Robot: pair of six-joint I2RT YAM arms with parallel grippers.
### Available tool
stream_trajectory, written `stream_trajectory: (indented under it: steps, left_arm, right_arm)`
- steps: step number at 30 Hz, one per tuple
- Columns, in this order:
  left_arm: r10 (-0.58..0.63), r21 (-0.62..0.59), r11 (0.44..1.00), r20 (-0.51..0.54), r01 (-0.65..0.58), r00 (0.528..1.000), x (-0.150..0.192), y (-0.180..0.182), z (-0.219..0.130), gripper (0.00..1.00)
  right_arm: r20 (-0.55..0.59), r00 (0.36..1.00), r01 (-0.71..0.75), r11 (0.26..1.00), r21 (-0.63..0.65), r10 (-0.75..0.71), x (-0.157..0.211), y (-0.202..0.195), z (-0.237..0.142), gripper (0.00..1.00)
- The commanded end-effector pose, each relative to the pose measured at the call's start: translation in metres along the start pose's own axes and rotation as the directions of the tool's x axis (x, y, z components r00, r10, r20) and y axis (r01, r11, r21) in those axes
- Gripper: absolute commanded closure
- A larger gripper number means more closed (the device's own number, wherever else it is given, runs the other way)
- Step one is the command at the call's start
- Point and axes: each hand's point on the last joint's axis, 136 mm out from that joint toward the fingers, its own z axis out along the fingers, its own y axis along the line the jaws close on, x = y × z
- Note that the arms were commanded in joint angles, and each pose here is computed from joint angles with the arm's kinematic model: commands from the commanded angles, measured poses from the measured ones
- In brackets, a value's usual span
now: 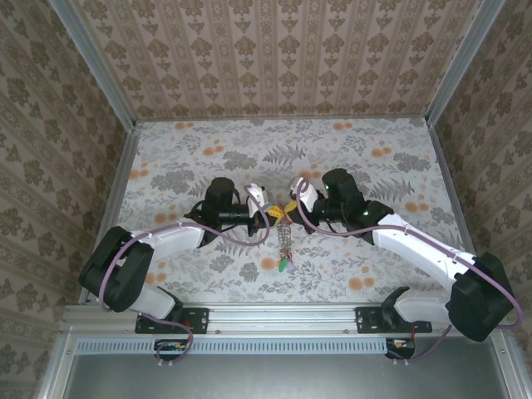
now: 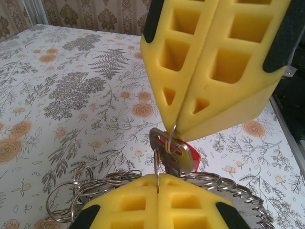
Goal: Put the keys on the keyring
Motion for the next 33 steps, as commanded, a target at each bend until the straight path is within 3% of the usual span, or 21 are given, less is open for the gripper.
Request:
stream_trajectory:
  steps: [1,9,17,33]
  left_arm:
    - [0.039,0.031,0.999,0.048,-0.04,0.998,-0.015,-0.005,0.001,1.0]
    - [0.044,0.024,0.999,0.051,-0.045,0.998,-0.017,-0.004,0.001,1.0]
    - [0.058,0.05,0.997,0.053,-0.061,0.997,-0.017,-0.009,0.001,1.0]
    - [0.085,0.051,0.995,0.052,-0.088,0.995,-0.014,-0.011,0.0,1.0]
  right_arm:
    - [0.012,1.0,-0.012,1.0,-0.013,0.012,-0.007,0.0,0.006,1.0]
    - [-0.007,1.0,-0.005,1.0,-0.011,0.005,-0.002,0.0,0.006,1.0]
    - [-0.019,0.997,-0.072,0.989,0.13,0.075,-0.004,-0.028,0.01,1.0]
    - [-0.081,0.98,-0.161,0.965,0.209,0.181,0.007,-0.044,0.012,1.0]
